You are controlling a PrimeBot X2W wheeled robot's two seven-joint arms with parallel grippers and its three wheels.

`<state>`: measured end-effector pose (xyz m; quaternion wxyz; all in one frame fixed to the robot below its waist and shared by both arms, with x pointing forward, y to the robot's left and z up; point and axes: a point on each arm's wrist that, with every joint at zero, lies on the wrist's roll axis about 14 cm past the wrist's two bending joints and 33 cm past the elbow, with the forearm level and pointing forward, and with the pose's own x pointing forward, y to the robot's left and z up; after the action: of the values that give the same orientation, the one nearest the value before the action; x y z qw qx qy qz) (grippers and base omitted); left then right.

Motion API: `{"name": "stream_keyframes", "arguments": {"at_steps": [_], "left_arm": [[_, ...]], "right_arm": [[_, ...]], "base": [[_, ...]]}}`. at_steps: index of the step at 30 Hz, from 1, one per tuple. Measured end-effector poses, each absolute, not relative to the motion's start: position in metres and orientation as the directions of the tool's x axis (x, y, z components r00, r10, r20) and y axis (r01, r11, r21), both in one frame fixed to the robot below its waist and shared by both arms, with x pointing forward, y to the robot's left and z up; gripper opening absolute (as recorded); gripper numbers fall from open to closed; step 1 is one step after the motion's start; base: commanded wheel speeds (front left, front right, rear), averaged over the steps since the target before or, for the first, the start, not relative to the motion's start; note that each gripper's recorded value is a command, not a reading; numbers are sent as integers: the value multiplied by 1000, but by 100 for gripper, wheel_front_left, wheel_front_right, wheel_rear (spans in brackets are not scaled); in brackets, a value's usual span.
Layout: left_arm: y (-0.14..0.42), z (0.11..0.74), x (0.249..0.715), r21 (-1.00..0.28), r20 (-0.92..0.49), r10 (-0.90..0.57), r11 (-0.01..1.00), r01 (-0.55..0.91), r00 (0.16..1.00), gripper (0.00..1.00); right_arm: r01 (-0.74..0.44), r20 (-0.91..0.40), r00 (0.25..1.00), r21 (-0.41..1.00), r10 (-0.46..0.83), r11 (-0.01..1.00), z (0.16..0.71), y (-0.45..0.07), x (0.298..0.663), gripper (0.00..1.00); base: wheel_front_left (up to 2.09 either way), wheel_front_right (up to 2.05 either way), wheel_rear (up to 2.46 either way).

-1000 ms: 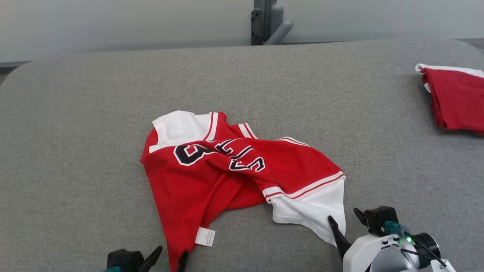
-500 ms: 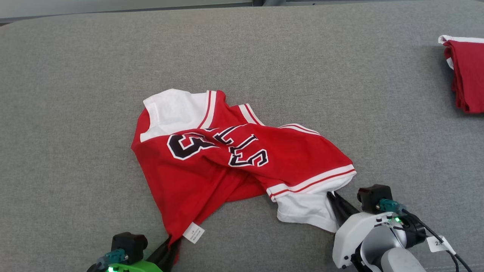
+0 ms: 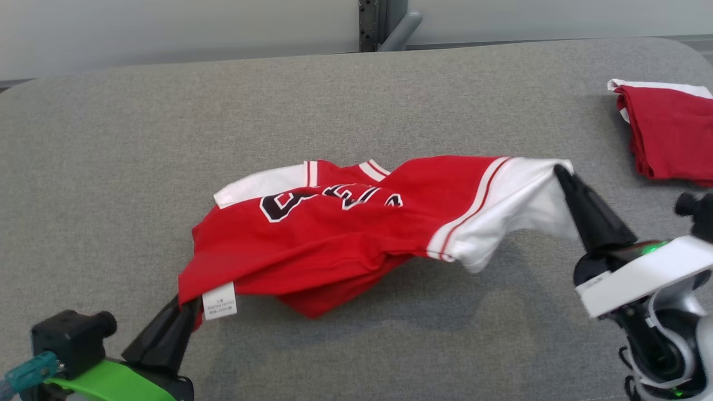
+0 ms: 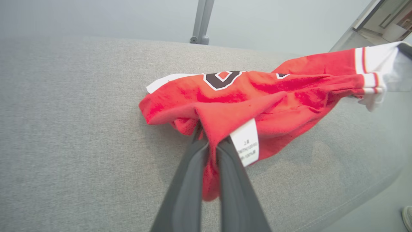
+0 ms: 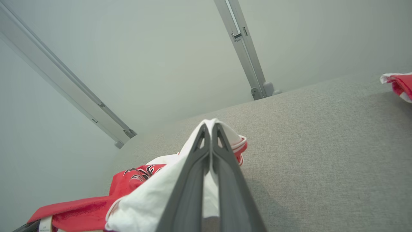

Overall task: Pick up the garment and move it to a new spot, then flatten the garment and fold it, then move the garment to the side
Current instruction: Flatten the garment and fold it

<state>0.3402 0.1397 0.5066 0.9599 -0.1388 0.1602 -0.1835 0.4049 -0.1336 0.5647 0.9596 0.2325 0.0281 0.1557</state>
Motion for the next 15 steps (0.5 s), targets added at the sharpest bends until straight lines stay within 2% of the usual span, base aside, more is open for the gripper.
{"name": "stream_keyframes", "arguments": {"at_steps": [4,6,7,9,11,15], "left_arm": [[137,556,352,-286,-150,-442,876,389,884,0],[137,567,357,-278,-128,-453,870,406,882,0],[140,582,370,-220,-112,-467,873,436,877,0],[140,599,387,-196,-79,-488,863,466,869,0],[135,618,418,-166,-56,-534,838,520,843,0],[138,619,475,-122,-114,-545,838,533,831,0]], "right_arm": [[-338,196,940,449,278,827,635,-158,406,0],[-349,231,934,441,271,827,650,-163,407,0],[-368,282,921,413,267,833,674,-169,414,0],[-380,331,908,391,257,839,696,-174,425,0],[-368,370,899,346,235,863,718,-180,452,0],[-315,334,922,345,197,884,716,-185,510,0]], "base": [[0,0,0],[0,0,0],[0,0,0],[0,0,0],[0,0,0],[0,0,0]]}}
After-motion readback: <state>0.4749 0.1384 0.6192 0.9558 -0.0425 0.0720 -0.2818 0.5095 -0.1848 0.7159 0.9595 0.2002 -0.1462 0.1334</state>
